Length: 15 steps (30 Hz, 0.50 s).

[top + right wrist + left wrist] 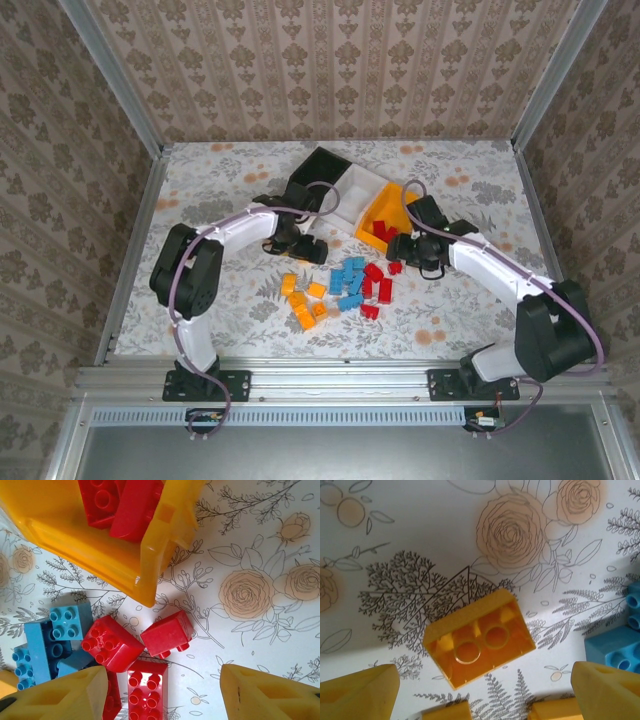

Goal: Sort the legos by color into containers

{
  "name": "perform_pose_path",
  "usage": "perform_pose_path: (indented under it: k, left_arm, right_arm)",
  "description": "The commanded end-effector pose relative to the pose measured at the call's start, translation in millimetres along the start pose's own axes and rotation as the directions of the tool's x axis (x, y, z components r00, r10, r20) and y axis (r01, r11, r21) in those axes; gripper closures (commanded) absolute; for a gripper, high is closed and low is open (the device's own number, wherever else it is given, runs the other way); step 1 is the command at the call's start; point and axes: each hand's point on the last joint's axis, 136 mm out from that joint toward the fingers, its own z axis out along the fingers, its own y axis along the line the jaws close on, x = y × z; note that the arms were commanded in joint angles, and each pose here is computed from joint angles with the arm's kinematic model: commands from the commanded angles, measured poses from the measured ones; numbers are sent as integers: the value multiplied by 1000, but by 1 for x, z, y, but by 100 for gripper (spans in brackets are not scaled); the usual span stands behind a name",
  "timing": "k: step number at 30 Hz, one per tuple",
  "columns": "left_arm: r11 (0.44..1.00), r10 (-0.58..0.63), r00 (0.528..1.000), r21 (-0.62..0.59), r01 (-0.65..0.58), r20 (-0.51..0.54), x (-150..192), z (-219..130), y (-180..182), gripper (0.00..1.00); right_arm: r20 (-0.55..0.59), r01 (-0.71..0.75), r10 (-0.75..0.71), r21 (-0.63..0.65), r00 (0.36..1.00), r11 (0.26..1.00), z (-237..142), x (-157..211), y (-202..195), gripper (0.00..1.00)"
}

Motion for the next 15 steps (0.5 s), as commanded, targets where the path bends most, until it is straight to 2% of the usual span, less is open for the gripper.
perform_pose_path:
  k: [1,15]
  left_arm:
    - [999,-14,1000,-33,13,-19,-4,3,-1,11]
    - [998,-33,998,-50,30,-58,2,23,3,23]
  right_arm:
    - [40,-22,24,-55,999,998,-12,-3,7,37]
    - [20,-24,26,-63,999,998,-12,8,5,36]
